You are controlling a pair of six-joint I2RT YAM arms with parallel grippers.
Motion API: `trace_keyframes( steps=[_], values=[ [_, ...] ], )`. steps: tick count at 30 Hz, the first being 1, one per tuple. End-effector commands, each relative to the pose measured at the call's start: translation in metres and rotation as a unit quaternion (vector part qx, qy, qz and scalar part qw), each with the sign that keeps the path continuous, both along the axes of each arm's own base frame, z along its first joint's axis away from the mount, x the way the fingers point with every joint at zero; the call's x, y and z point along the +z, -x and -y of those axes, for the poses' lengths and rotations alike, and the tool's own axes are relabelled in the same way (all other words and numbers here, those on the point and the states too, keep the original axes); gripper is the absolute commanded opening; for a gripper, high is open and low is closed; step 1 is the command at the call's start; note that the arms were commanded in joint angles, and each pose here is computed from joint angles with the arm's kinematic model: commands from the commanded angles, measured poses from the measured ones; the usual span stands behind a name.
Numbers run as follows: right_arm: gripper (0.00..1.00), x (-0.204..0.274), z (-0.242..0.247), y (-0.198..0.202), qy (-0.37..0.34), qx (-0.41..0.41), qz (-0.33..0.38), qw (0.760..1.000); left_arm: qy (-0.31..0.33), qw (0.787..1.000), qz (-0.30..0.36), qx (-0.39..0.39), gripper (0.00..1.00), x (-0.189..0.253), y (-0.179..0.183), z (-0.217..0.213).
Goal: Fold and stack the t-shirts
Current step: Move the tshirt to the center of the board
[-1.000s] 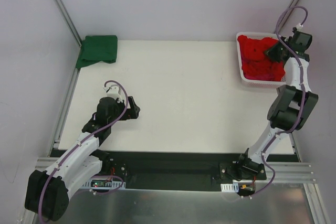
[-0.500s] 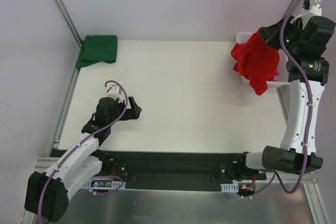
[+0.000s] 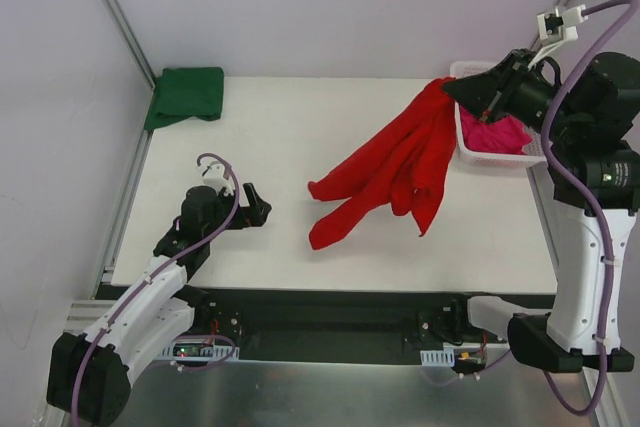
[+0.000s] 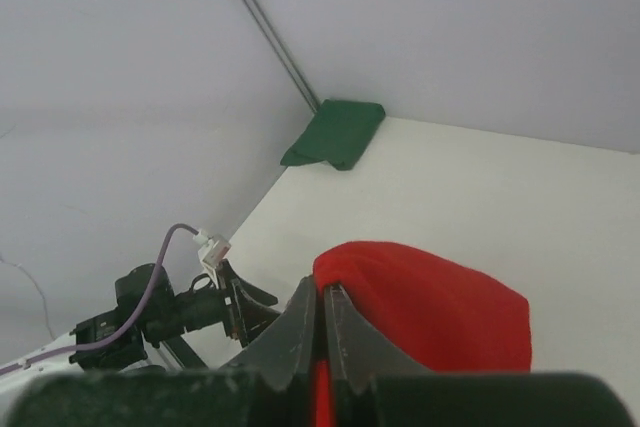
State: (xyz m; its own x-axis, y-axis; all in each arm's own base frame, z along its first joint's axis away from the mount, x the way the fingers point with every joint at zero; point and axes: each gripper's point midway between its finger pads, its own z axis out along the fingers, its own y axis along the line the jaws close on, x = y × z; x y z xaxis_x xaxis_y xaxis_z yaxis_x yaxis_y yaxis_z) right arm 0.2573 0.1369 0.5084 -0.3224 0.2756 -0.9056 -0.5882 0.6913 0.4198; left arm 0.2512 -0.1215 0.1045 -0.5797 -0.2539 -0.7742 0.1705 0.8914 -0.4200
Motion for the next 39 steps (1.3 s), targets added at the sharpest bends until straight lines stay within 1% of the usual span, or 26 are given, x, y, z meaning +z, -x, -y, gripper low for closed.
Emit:
trace_keyframes(
  steps=[1,2,3,4,6,7,9,10,12,13,14,15,17,19,20,22,25,32,39],
  values=[
    [0.01,-0.019,-0.001,0.005,0.012,0.007,-0.005,1.000,0.021,1.000,0.013,-0.008,0.99,0.006,-0.003,0.007],
    [0.01,-0.042,0.001,-0.003,0.022,0.000,-0.036,0.999,0.021,1.000,0.013,-0.008,0.99,0.006,-0.003,0.007],
    [0.01,-0.089,0.002,-0.012,0.037,-0.003,-0.101,0.994,0.021,1.000,0.011,-0.009,0.99,0.005,-0.003,0.008],
    [0.01,-0.121,0.007,-0.019,0.053,-0.020,-0.139,0.989,0.021,1.000,0.010,-0.008,0.99,0.004,-0.003,0.007],
    [0.01,-0.173,0.005,-0.026,0.092,-0.021,-0.178,0.980,0.020,1.000,0.009,-0.008,0.99,0.003,-0.002,0.007],
    [0.01,-0.223,0.012,-0.028,0.123,-0.043,-0.225,0.966,0.019,1.000,0.010,-0.009,0.99,0.003,-0.002,0.007],
    [0.01,-0.255,0.006,-0.028,0.158,-0.041,-0.239,0.957,0.019,1.000,0.012,-0.011,0.99,0.005,-0.002,0.008],
    [0.01,-0.268,0.009,-0.029,0.178,-0.055,-0.248,0.951,0.018,1.000,0.012,-0.011,0.99,0.004,-0.002,0.007],
    [0.01,-0.280,0.004,-0.028,0.214,-0.056,-0.258,0.940,0.016,1.000,0.013,-0.007,0.99,0.004,-0.004,0.006],
    [0.02,-0.277,0.009,-0.033,0.232,-0.076,-0.254,0.936,0.015,1.000,0.012,-0.006,0.99,0.004,-0.004,0.006],
    [0.02,-0.279,0.008,-0.034,0.240,-0.079,-0.256,0.933,0.016,1.000,0.011,-0.005,0.99,0.004,-0.005,0.006],
    [0.01,-0.279,0.002,-0.034,0.250,-0.074,-0.252,0.932,0.019,1.000,0.012,-0.011,0.99,0.005,-0.005,0.008],
    [0.02,-0.277,0.002,-0.040,0.263,-0.089,-0.247,0.928,0.029,0.999,0.018,-0.036,0.99,0.009,-0.005,0.018],
    [0.01,-0.278,-0.002,-0.043,0.267,-0.094,-0.247,0.927,0.047,0.995,0.029,-0.086,0.99,0.018,-0.002,0.034],
    [0.01,-0.278,-0.005,-0.045,0.266,-0.093,-0.243,0.928,0.054,0.993,0.031,-0.099,0.99,0.021,-0.001,0.038],
    [0.01,-0.279,-0.009,-0.047,0.261,-0.095,-0.242,0.930,0.070,0.989,0.023,-0.132,0.99,0.023,0.004,0.049],
    [0.01,-0.283,-0.011,-0.048,0.263,-0.094,-0.246,0.928,0.081,0.983,0.008,-0.162,0.99,0.021,0.011,0.059],
    [0.02,-0.291,-0.014,-0.047,0.262,-0.091,-0.250,0.928,0.099,0.976,-0.036,-0.192,0.99,0.003,0.037,0.076],
    [0.02,-0.294,-0.017,-0.047,0.255,-0.088,-0.253,0.929,0.095,0.968,-0.089,-0.212,0.99,-0.019,0.066,0.100]
  ],
)
